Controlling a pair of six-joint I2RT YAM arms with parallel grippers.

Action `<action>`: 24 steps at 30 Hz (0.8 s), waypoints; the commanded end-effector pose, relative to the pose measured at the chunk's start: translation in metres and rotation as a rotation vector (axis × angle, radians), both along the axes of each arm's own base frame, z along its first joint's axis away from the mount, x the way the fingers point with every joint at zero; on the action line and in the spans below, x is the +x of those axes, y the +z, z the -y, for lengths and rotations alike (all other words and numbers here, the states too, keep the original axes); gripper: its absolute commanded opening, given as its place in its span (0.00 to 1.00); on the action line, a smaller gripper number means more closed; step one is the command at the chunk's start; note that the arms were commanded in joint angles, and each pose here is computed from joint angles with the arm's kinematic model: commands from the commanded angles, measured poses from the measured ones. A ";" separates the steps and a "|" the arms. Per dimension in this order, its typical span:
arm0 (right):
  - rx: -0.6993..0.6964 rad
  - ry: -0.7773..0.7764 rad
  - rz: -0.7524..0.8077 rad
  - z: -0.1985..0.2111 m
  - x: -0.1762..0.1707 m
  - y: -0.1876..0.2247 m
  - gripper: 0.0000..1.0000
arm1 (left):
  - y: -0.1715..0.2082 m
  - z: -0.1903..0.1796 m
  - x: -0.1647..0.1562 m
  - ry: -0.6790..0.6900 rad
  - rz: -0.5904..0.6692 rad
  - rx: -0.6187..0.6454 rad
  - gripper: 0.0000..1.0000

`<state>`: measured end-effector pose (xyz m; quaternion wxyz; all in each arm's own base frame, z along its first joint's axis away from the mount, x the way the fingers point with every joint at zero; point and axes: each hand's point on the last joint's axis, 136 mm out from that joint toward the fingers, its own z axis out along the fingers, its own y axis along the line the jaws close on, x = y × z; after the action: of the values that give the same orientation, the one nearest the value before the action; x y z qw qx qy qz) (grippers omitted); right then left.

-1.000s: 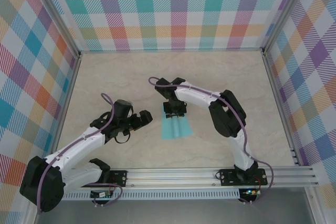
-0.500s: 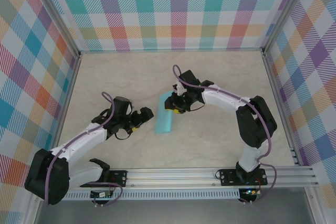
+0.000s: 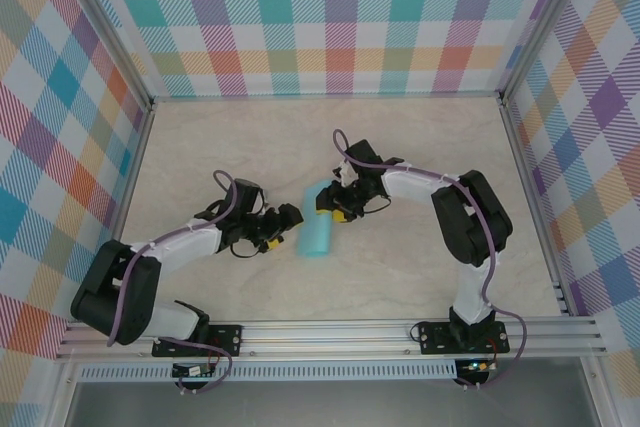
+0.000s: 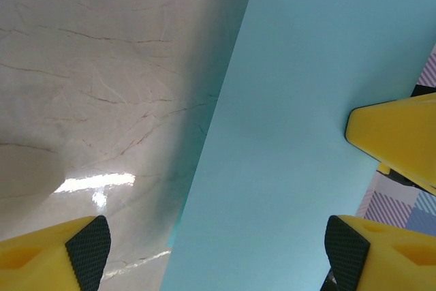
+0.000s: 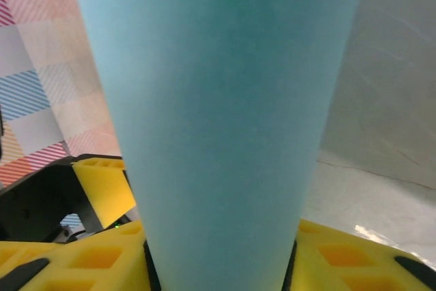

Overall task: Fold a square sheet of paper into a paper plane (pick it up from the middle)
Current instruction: First fold in half a square sheet of paper at the center of the table.

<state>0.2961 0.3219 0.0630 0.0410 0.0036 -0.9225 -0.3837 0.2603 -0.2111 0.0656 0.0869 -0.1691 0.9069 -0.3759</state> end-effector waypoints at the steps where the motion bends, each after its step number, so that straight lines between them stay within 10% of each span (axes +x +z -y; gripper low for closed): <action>1: -0.037 0.015 0.003 0.010 -0.001 -0.008 0.52 | 0.008 0.014 0.006 -0.027 0.019 -0.033 0.84; 24: -0.124 -0.021 0.002 0.031 -0.010 -0.010 0.64 | 0.010 0.028 0.001 -0.077 0.021 -0.073 0.81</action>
<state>0.2893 0.2961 0.0407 0.0440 -0.0090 -0.9446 -0.3252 0.2603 -0.2305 0.0618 0.0725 -0.1458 0.9068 -0.3888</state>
